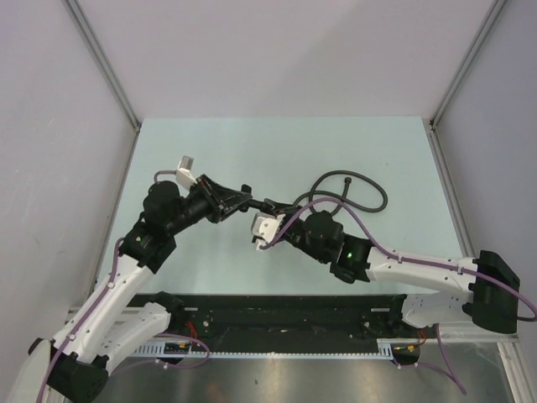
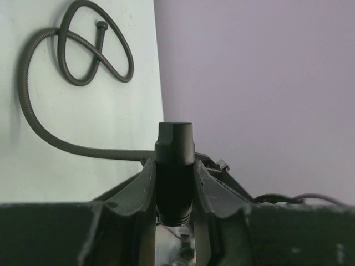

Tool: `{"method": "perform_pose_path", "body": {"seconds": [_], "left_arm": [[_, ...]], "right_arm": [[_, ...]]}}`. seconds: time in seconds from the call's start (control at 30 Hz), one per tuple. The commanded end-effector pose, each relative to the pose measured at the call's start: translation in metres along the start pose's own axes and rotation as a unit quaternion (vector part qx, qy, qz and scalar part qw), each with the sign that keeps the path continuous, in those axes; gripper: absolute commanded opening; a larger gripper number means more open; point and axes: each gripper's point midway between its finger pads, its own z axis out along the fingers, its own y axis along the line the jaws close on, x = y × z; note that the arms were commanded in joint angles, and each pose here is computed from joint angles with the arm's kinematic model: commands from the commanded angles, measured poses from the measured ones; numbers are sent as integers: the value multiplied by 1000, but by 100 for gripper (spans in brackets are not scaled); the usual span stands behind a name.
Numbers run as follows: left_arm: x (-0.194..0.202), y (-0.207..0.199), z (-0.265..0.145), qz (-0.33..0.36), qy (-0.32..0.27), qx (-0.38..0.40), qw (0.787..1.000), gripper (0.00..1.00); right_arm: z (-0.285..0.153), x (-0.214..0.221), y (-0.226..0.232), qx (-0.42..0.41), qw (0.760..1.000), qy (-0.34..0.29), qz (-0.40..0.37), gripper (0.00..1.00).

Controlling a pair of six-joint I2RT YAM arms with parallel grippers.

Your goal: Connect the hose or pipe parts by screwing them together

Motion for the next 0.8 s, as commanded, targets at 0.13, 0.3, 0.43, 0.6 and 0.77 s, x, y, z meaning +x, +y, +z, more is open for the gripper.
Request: {"method": "perform_pose_path", "body": {"seconds": [0.13, 0.3, 0.43, 0.6, 0.77], "left_arm": [[26, -7, 13, 213, 75, 121, 967, 0], [36, -9, 14, 301, 81, 190, 931, 0], [52, 1, 13, 430, 85, 244, 865, 0], [50, 14, 9, 536, 47, 253, 804, 0], [41, 10, 11, 521, 25, 236, 820, 0]], "right_arm": [[-11, -27, 13, -173, 961, -97, 194, 0], [-18, -9, 19, -245, 927, -100, 265, 0], [-30, -6, 38, -351, 871, -128, 317, 0], [-35, 8, 44, -415, 807, -122, 403, 0], [-26, 22, 36, -367, 823, -81, 426, 24]]}}
